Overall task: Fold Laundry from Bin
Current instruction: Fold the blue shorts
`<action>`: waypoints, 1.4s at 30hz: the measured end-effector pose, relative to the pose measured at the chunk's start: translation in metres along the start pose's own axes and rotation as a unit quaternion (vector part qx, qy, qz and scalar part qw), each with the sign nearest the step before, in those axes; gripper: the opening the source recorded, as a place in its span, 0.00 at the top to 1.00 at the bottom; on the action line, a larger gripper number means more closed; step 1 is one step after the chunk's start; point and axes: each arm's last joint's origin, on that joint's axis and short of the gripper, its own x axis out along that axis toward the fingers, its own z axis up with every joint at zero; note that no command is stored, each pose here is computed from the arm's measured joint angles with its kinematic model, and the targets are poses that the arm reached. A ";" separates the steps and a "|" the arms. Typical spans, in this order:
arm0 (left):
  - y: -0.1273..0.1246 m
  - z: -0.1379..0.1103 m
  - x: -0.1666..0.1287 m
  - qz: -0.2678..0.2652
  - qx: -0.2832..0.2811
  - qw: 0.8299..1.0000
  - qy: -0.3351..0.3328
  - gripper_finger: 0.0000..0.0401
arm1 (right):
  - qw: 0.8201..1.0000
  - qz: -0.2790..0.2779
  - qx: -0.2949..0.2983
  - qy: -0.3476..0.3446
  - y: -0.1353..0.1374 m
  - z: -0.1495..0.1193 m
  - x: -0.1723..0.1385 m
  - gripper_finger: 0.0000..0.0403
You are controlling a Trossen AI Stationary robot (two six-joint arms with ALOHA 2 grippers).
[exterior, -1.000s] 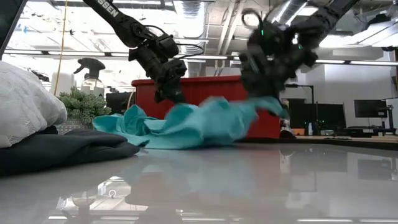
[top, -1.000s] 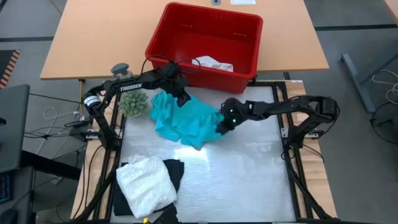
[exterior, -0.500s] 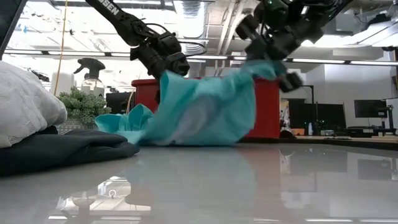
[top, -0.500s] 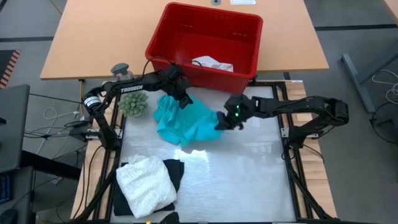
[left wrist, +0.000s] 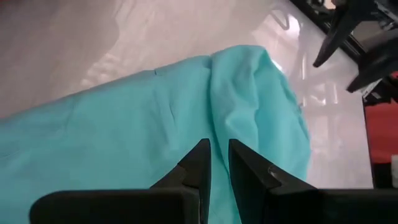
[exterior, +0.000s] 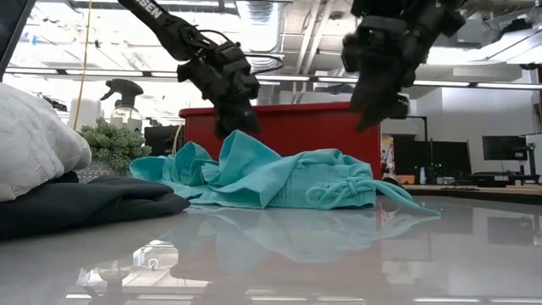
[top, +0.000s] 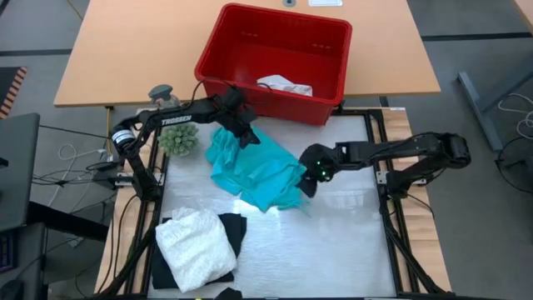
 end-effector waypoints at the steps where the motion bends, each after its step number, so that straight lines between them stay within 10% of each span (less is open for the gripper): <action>1: -0.003 0.000 -0.004 0.000 0.002 1.000 0.000 0.89 | 0.999 -0.012 -0.047 -0.009 0.003 0.002 -0.001 0.36; 9: -0.048 0.000 -0.055 0.023 0.046 0.998 -0.025 0.89 | 0.953 -0.078 -0.270 -0.113 0.020 0.041 -0.002 0.36; 15: -0.082 -0.002 -0.102 0.078 0.064 0.991 -0.089 0.89 | 0.928 -0.049 -0.369 -0.012 0.028 0.043 0.046 0.36; 42: -0.095 -0.018 -0.129 0.169 0.039 0.982 -0.080 0.89 | 0.883 -0.046 -0.467 0.014 0.019 0.092 0.097 0.36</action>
